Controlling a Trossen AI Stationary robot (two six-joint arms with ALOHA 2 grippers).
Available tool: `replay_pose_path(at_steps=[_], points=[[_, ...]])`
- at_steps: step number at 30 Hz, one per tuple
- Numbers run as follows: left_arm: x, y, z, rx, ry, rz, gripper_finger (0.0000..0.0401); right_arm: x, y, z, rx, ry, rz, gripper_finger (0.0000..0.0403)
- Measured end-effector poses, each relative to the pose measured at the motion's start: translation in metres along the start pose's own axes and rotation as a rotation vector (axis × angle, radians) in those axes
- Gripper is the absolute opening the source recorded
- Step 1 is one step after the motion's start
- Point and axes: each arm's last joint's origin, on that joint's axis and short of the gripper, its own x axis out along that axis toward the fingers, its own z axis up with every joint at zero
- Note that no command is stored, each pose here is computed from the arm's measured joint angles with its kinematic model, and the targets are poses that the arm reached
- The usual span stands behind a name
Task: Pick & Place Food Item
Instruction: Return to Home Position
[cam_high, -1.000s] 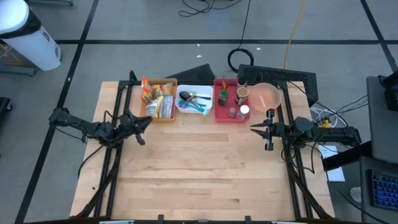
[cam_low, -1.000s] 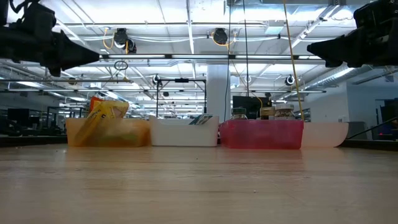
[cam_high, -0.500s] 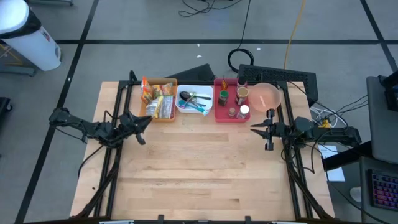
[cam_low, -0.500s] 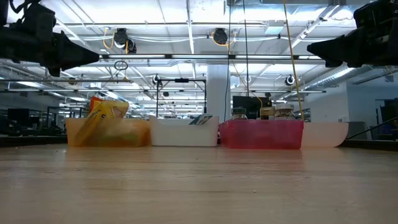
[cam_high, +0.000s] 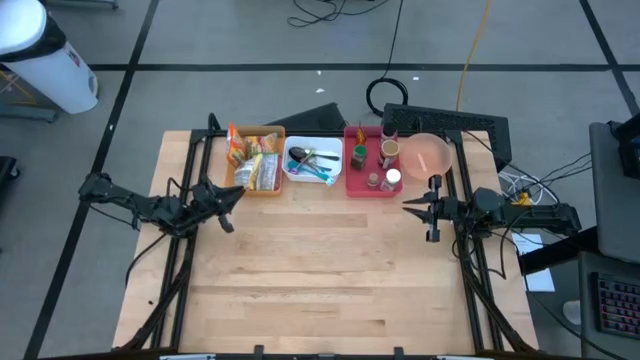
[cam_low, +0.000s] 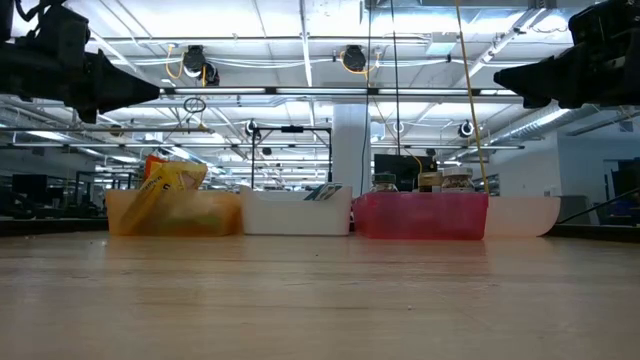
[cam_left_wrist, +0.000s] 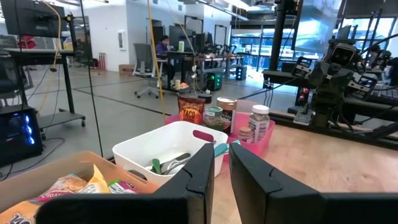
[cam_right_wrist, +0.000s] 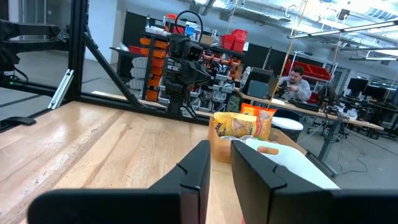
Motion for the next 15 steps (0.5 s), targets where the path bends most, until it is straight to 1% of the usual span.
replay_pose_path(at_steps=[15], points=[[0.0, 0.0, 0.0, 0.0, 0.0, 0.0, 0.0051, 0.0, 0.0, 0.0, 0.0, 0.0, 0.0, 0.0057]])
